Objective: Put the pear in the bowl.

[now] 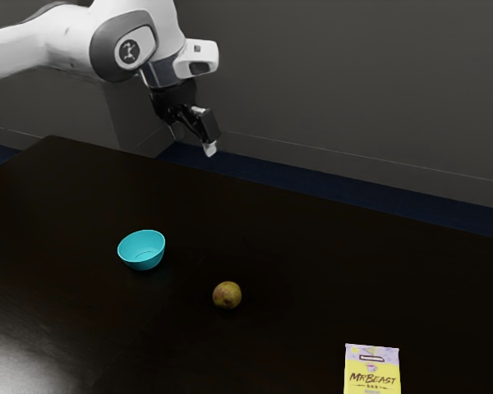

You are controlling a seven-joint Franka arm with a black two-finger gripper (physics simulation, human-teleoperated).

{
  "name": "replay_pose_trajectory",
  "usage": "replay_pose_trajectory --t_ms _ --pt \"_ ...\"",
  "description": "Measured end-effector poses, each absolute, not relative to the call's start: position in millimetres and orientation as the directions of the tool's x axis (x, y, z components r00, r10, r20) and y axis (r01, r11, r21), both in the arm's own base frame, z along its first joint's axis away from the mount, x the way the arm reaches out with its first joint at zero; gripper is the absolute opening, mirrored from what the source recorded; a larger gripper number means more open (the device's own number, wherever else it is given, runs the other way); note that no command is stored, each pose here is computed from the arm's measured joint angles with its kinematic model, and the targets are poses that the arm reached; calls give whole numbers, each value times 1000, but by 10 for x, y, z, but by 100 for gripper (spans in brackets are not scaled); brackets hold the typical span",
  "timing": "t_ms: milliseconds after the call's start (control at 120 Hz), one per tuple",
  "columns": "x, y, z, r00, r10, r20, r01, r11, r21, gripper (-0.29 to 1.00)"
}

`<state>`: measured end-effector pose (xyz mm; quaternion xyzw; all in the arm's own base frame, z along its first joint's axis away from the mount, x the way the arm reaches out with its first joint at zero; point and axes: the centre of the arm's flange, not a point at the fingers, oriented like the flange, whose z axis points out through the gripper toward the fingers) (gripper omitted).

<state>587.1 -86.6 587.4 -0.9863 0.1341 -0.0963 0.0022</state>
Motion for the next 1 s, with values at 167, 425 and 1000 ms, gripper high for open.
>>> replay_pose_trajectory --t_ms 167,425,1000 --pt "5888 -828 5543 960 -260 103 -258 -966 -29 70" --pt "5726 -1032 4289 966 -230 -121 -220 -971 92 70" --pt "5766 -1179 2911 978 -75 -195 -36 -980 198 70"
